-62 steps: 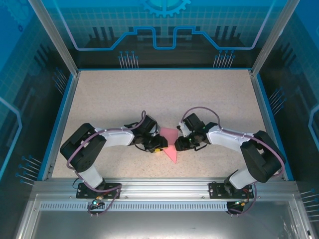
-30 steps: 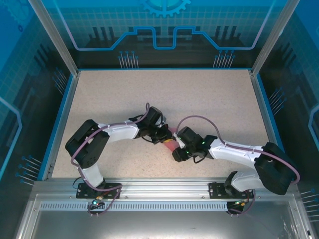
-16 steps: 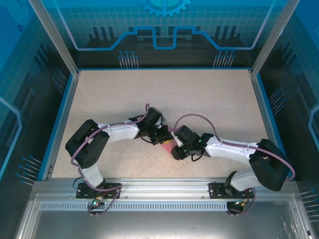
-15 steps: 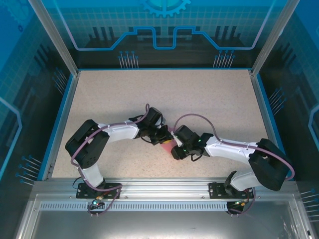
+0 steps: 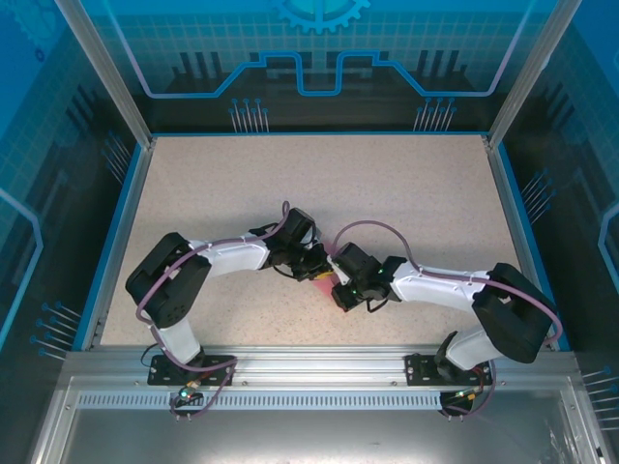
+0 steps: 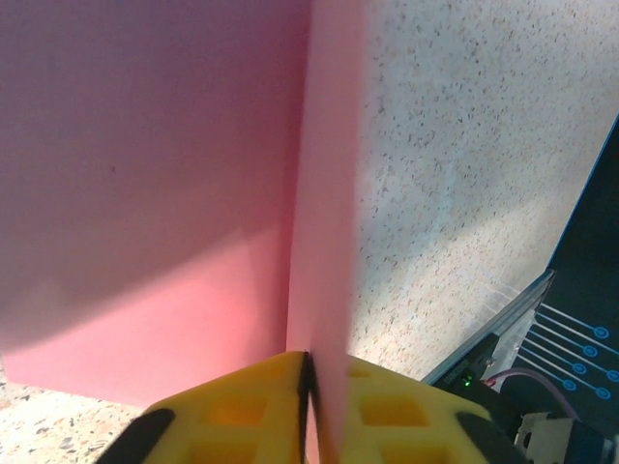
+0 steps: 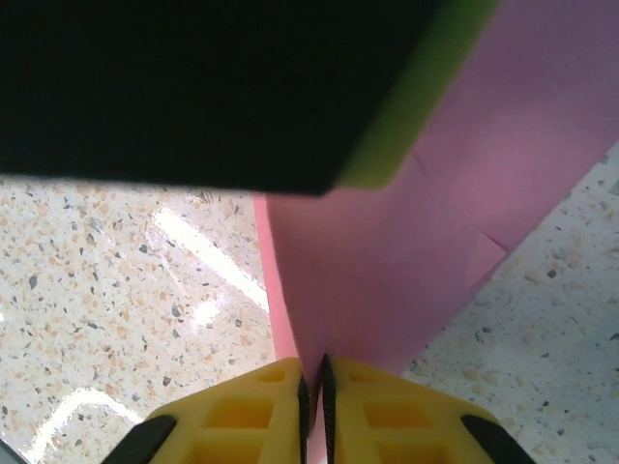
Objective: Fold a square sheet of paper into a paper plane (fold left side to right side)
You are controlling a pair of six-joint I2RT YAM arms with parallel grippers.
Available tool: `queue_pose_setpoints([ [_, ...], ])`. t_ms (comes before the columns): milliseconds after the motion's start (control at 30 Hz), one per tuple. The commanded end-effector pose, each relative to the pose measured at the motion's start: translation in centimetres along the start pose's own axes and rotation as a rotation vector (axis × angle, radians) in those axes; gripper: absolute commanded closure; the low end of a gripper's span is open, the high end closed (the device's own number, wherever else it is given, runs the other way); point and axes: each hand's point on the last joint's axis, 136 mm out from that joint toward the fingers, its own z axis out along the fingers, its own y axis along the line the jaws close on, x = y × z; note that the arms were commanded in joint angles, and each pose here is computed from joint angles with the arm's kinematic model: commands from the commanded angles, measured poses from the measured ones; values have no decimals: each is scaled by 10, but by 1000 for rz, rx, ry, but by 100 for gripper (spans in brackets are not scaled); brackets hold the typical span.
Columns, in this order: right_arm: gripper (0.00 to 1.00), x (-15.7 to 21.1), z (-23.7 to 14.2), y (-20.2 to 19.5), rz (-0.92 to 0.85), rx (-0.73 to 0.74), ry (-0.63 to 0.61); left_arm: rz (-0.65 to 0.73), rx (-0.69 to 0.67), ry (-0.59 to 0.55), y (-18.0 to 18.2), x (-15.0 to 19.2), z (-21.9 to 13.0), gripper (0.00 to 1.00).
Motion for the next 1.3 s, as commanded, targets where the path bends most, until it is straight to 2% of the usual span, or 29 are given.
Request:
queue_pose_setpoints([
  [0, 88, 5, 2, 6, -14, -11, 36, 13, -11, 2, 0, 8, -10, 80],
  [167, 90, 16, 6, 4, -16, -12, 72, 12, -24, -17, 5, 9, -22, 70],
  [400, 92, 24, 9, 4, -21, -15, 101, -32, -13, -66, 21, 5, -47, 47],
  [567, 93, 25, 9, 5, -25, -20, 102, -57, -3, -120, 32, -3, -68, 40],
  [700, 94, 24, 7, 9, -23, -55, 89, -63, -2, -114, 39, 0, -70, 45],
  [933, 94, 17, 4, 20, 26, -176, 76, -64, 25, -47, 42, 8, -49, 56],
  [1267, 94, 13, 2, 18, 161, -330, 62, -45, 16, 12, 33, 13, -21, 58],
])
